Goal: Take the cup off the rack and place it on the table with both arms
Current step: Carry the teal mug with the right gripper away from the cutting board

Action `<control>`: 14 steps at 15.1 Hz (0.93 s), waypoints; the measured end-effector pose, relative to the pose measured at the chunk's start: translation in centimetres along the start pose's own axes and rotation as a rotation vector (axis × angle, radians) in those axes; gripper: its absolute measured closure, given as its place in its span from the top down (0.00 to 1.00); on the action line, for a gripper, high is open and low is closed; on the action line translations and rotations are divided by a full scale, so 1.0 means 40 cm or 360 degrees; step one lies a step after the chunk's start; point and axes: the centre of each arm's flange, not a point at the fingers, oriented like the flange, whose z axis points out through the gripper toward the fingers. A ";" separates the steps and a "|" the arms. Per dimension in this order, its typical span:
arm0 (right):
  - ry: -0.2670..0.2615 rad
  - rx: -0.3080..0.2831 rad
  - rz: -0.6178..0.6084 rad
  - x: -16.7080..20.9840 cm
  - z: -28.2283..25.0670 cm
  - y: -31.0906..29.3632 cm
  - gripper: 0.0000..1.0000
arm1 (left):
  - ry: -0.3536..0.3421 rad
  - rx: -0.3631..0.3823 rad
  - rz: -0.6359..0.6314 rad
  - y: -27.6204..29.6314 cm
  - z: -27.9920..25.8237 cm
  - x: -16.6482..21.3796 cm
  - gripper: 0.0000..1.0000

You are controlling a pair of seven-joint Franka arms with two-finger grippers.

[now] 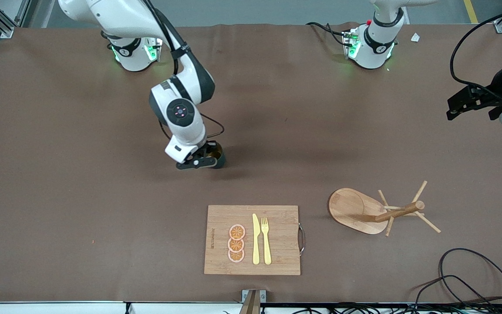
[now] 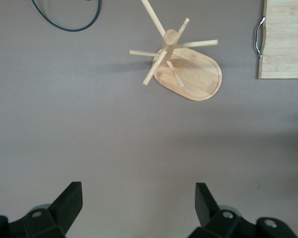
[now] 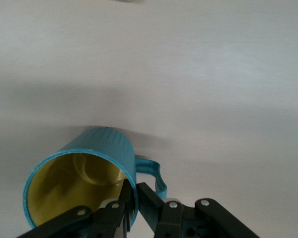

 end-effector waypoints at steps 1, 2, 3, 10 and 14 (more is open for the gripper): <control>-0.0016 0.0001 0.0046 0.013 -0.025 0.048 0.09 | 0.0002 0.0000 0.0000 0.000 -0.001 0.000 1.00; -0.0024 0.0006 0.0090 0.024 -0.052 0.096 0.09 | 0.0003 0.0000 0.0000 0.000 -0.001 0.000 1.00; -0.0024 0.0008 0.0133 0.034 -0.076 0.143 0.09 | 0.0005 0.0000 0.0000 0.000 -0.003 -0.001 1.00; 0.0030 -0.0026 0.0410 0.030 -0.075 0.514 0.09 | 0.0036 0.0000 0.0002 0.001 -0.027 -0.012 1.00; 0.0036 -0.0007 0.0358 0.004 -0.029 0.741 0.09 | 0.0051 0.0000 -0.0002 -0.003 -0.037 -0.014 1.00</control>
